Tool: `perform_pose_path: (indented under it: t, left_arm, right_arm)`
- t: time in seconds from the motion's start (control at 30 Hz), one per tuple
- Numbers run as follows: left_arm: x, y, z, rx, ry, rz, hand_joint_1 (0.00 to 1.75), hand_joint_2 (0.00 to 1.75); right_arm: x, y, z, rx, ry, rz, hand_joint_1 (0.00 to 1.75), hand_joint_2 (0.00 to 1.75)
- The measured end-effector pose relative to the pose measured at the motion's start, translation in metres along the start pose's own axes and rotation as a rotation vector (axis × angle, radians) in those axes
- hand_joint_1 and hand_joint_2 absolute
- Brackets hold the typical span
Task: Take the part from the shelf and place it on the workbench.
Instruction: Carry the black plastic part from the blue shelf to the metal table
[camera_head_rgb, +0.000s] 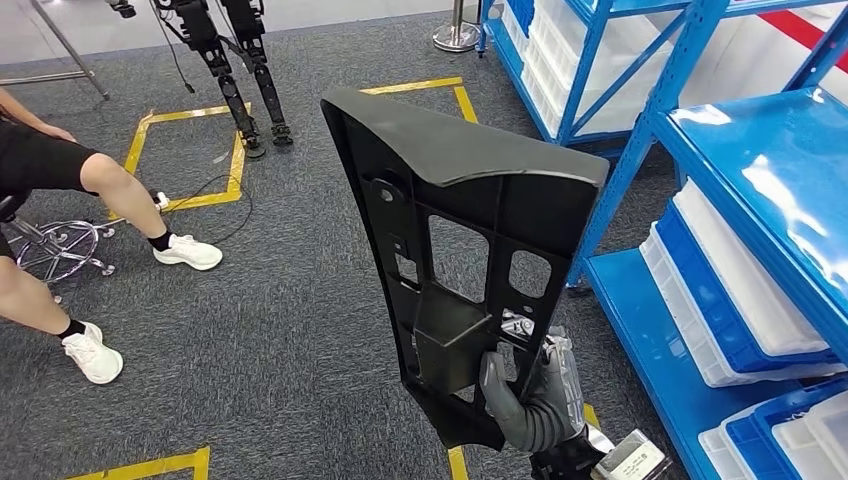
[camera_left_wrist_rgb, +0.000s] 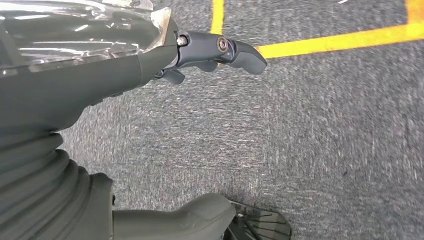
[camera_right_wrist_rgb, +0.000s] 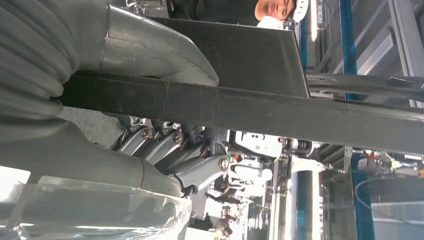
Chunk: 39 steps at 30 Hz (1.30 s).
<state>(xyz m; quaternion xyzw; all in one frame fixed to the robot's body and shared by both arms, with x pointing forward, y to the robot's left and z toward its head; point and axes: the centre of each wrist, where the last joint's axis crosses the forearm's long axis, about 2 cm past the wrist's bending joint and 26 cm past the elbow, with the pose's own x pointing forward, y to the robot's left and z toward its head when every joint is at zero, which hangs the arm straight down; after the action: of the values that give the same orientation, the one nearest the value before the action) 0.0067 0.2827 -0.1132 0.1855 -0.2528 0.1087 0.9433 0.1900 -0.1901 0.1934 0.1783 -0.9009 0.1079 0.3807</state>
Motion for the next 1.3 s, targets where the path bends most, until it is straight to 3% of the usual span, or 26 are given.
perform_pose_path:
  t: [1.3]
  left_arm:
    - [0.0042, 0.0037, -0.0039, 0.010, -0.005, -0.020, 0.00, 1.75]
  right_arm:
    - [-0.0004, -0.0020, -0.0020, -0.023, -0.005, -0.002, 1.75, 1.75]
